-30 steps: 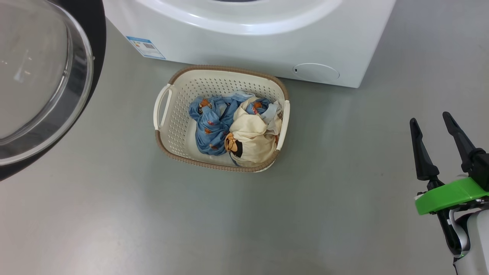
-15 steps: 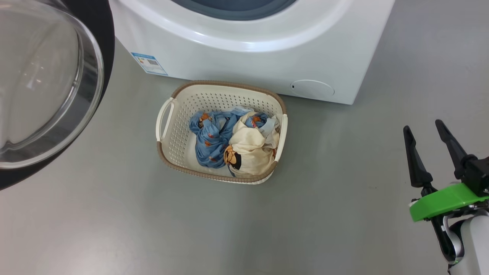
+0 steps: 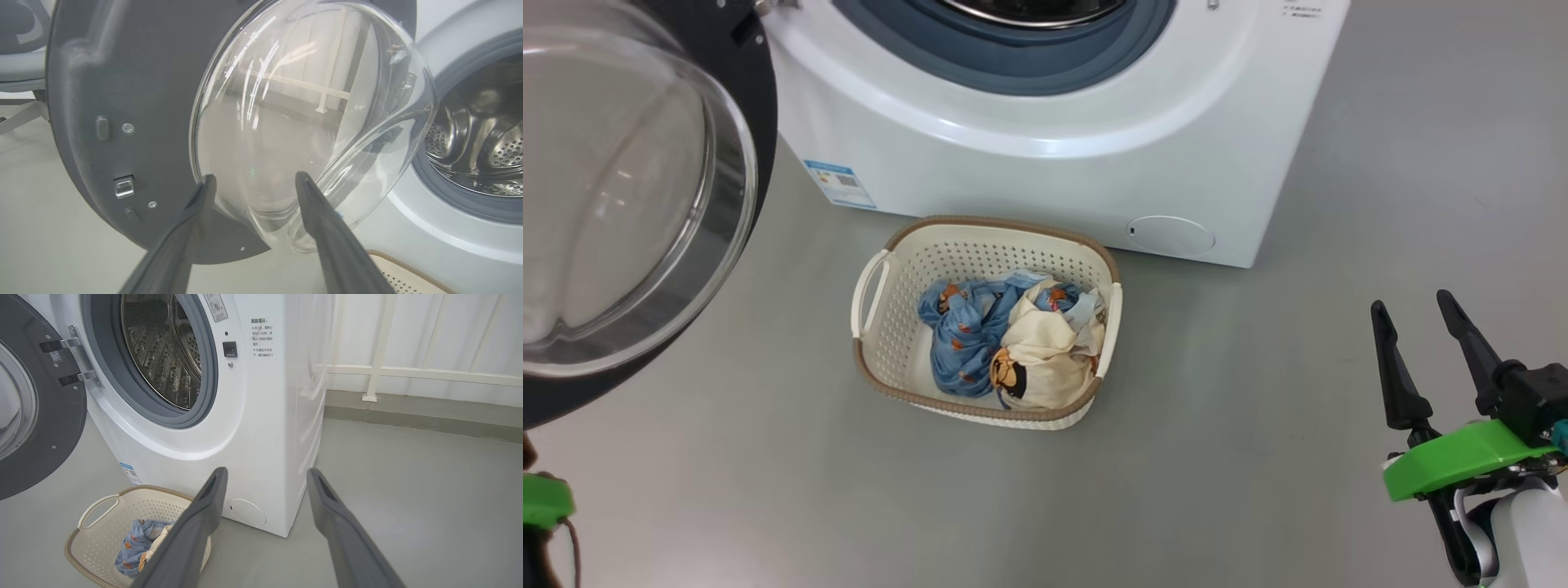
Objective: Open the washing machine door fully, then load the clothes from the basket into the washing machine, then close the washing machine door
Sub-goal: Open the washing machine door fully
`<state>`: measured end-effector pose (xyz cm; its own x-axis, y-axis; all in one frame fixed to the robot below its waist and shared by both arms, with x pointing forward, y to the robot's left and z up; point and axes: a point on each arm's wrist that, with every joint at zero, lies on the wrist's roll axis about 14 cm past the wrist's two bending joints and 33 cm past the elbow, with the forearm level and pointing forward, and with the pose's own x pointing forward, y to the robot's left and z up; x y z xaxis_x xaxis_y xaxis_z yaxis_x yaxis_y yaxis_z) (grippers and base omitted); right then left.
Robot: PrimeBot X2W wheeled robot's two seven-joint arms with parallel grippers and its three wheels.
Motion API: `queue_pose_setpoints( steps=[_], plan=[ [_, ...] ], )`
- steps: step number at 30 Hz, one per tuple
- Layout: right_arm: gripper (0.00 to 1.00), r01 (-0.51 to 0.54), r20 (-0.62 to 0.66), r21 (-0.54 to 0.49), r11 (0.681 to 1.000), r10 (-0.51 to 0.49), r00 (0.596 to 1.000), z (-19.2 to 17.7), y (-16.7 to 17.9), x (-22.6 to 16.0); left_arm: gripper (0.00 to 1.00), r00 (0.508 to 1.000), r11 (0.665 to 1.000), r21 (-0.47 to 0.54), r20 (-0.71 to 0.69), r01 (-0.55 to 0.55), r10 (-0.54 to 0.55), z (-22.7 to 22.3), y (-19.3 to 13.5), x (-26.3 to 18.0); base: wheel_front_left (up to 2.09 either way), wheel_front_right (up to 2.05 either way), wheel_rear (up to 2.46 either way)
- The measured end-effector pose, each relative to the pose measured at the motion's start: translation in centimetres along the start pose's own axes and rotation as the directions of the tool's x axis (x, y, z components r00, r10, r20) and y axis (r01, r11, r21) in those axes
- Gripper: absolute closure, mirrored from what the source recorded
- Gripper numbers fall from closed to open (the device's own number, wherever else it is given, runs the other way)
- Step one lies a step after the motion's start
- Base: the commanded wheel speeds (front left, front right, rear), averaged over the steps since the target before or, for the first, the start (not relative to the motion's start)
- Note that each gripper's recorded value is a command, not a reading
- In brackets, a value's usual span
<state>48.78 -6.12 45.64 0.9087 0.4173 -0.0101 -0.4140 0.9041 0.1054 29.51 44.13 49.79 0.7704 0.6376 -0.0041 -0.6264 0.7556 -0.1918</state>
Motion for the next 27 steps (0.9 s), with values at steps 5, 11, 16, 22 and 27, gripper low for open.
queue_pose_setpoints(
  steps=[5,11,16,22,27],
  plan=[
    [0.00,0.038,-0.003,0.005,0.999,-0.038,0.999,0.1,-0.9,-1.2,0.00,0.994,0.994,0.007,-0.002,0.106,-0.106,-0.5,-3.5,-0.5,0.00,0.00,0.00],
    [0.00,0.100,0.007,0.010,0.995,-0.101,0.995,0.7,-2.6,-3.0,0.00,0.960,0.960,-0.008,-0.003,0.281,-0.281,-1.1,-9.5,-1.3,0.00,0.00,0.00],
    [0.00,0.164,-0.004,0.007,0.987,-0.164,0.987,0.6,-4.3,-5.1,0.00,0.921,0.921,-0.019,-0.006,0.389,-0.389,-1.6,-13.4,-1.9,0.00,0.00,0.00],
    [0.00,0.230,0.008,0.002,0.973,-0.230,0.973,1.3,-6.2,-7.2,0.00,0.884,0.885,-0.032,-0.026,0.465,-0.466,-2.6,-16.3,-2.7,0.00,0.00,0.00],
    [0.00,0.281,0.014,0.002,0.960,-0.281,0.960,1.7,-7.5,-9.0,0.00,0.848,0.850,-0.047,-0.061,0.525,-0.527,-3.9,-18.4,-3.6,0.00,0.00,0.00]
  ],
)
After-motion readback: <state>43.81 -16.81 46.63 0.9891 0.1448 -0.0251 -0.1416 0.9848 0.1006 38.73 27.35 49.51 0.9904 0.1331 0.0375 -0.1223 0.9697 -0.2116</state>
